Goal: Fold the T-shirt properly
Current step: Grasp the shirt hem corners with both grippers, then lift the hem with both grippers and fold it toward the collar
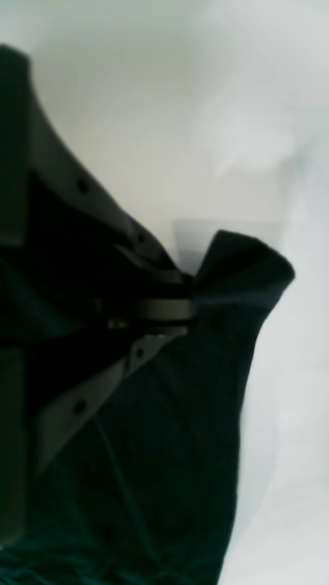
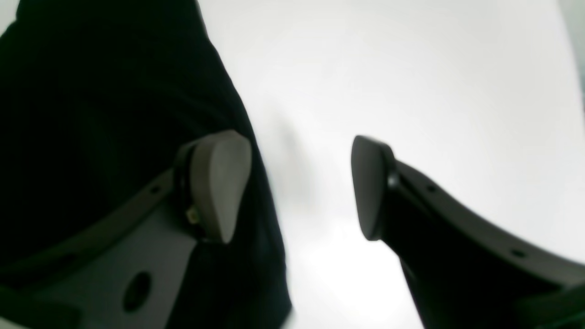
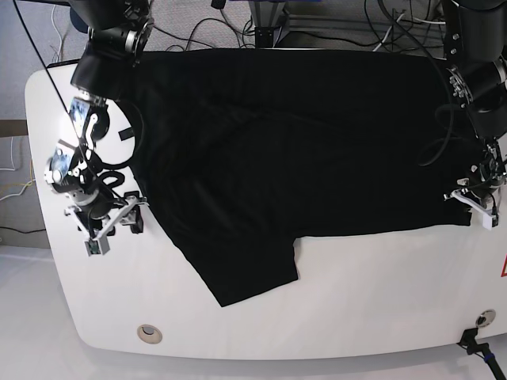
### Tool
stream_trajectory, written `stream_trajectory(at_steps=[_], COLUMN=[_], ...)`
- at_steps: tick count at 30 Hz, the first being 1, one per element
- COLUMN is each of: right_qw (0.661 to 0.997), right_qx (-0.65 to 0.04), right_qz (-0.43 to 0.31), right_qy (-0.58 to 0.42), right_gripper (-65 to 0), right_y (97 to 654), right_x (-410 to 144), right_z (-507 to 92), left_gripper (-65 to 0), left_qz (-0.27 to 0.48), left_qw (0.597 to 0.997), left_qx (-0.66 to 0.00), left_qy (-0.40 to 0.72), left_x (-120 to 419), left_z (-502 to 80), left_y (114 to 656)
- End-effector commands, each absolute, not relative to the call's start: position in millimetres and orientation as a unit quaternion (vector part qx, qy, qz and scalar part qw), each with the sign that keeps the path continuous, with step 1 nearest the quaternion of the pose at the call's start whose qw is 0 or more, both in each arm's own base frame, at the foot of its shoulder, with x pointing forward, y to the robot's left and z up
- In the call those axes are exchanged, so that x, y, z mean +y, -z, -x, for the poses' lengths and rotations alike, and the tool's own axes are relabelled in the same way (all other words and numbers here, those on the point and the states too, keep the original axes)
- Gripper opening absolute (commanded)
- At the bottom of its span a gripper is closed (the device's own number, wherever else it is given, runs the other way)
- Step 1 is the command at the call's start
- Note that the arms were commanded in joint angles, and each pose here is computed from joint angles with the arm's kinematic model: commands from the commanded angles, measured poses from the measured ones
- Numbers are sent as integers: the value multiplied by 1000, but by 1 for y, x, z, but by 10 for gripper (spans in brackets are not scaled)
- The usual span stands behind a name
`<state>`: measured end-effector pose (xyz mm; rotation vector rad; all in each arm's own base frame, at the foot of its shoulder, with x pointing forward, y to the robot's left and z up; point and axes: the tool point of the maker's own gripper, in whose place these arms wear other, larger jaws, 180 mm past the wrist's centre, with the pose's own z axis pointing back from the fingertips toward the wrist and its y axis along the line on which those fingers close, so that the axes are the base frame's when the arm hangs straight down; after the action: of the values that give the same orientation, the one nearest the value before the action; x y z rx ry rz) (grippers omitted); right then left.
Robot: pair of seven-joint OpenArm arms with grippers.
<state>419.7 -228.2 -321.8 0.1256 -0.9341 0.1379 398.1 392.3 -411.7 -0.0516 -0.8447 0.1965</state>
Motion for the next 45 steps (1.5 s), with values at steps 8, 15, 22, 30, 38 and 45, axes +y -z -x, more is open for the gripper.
stream_trajectory(at_steps=[8, 15, 22, 30, 38, 45], right_qw=[875, 871, 886, 883, 881, 882], right_qx=[-460, -450, -427, -421, -419, -419], right_qz=[-142, -191, -177, -210, -219, -215], right_qy=[-45, 35, 24, 16, 14, 14], right_gripper=[-278, -278, -275, -277, -381, -650], right_y=[329, 367, 396, 400, 401, 401], right_x=[-202, -199, -177, -134, -122, -125], right_z=[-495, -509, -499, -499, -498, -498], left_gripper=[-650, -650, -650, -650, -650, -650], left_qz=[13, 2, 2, 2, 2, -5], left_qw=[895, 892, 892, 892, 892, 884], left_qx=[-436, -445, -445, -445, -445, -462], left_qy=[-93, -80, -79, -79, -79, -70], left_x=[406, 409, 410, 410, 410, 410], left_z=[-404, -403, -403, -403, -403, -411], left_y=[393, 385, 385, 385, 385, 371])
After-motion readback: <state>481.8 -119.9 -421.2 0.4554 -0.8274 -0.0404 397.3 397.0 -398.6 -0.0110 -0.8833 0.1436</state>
